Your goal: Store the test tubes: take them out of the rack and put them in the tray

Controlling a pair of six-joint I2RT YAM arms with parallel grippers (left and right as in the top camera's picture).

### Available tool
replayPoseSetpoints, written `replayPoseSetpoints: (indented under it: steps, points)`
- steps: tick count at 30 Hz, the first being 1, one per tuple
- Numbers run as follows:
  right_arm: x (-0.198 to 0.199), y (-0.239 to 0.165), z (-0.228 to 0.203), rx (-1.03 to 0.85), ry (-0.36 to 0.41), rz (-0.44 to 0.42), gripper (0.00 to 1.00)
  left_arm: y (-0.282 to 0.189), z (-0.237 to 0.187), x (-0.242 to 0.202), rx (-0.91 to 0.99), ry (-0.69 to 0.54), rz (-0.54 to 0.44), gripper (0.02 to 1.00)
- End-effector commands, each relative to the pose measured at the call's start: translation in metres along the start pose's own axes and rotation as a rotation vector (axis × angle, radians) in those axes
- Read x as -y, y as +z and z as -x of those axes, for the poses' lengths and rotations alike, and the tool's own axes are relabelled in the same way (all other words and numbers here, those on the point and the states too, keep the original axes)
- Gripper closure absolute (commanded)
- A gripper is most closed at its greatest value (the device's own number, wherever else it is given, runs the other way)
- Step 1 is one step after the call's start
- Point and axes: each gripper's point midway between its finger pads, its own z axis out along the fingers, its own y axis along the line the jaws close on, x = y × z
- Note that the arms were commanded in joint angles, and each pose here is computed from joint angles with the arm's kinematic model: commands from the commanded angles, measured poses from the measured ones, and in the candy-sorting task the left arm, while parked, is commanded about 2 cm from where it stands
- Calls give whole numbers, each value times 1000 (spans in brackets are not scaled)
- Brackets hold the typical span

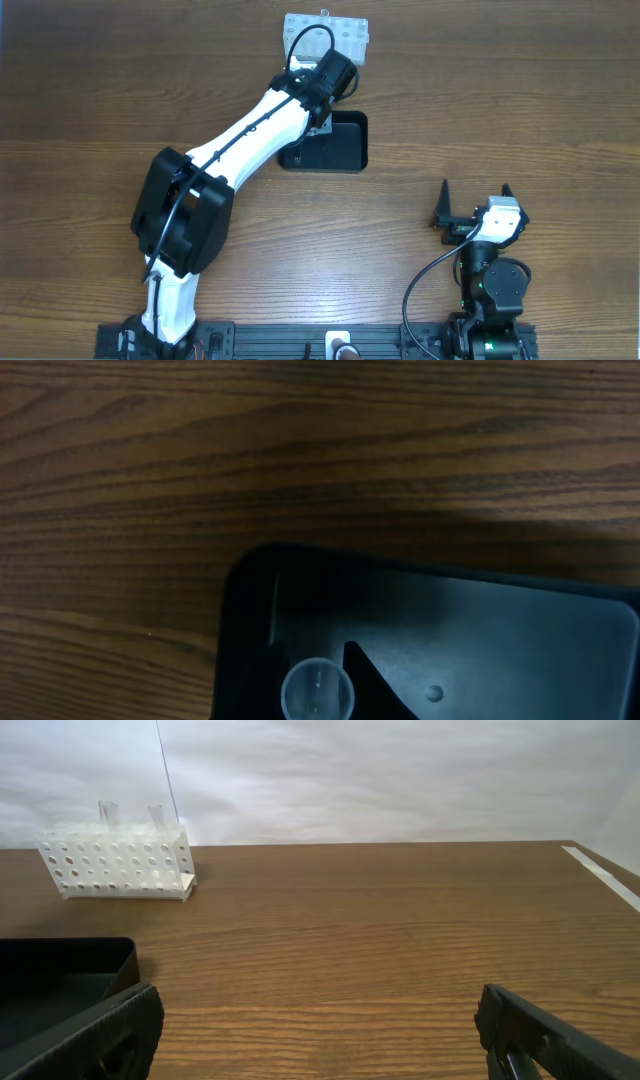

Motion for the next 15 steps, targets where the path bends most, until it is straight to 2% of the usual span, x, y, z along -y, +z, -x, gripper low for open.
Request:
replayPoseSetpoints:
  steps: [1, 6, 11, 15]
  points:
    - [1, 0, -3, -2, 3, 0, 7, 7, -1, -6, -5, -13, 26, 783]
    - [1, 0, -3, -2, 3, 0, 7, 7, 0, -6, -2, -12, 29, 739]
    - [1, 0, -3, -2, 3, 0, 9, -5, 31, -6, 133, -12, 33, 702]
    - [1, 0, -3, -2, 3, 0, 9, -44, 80, -5, 316, -11, -3, 544]
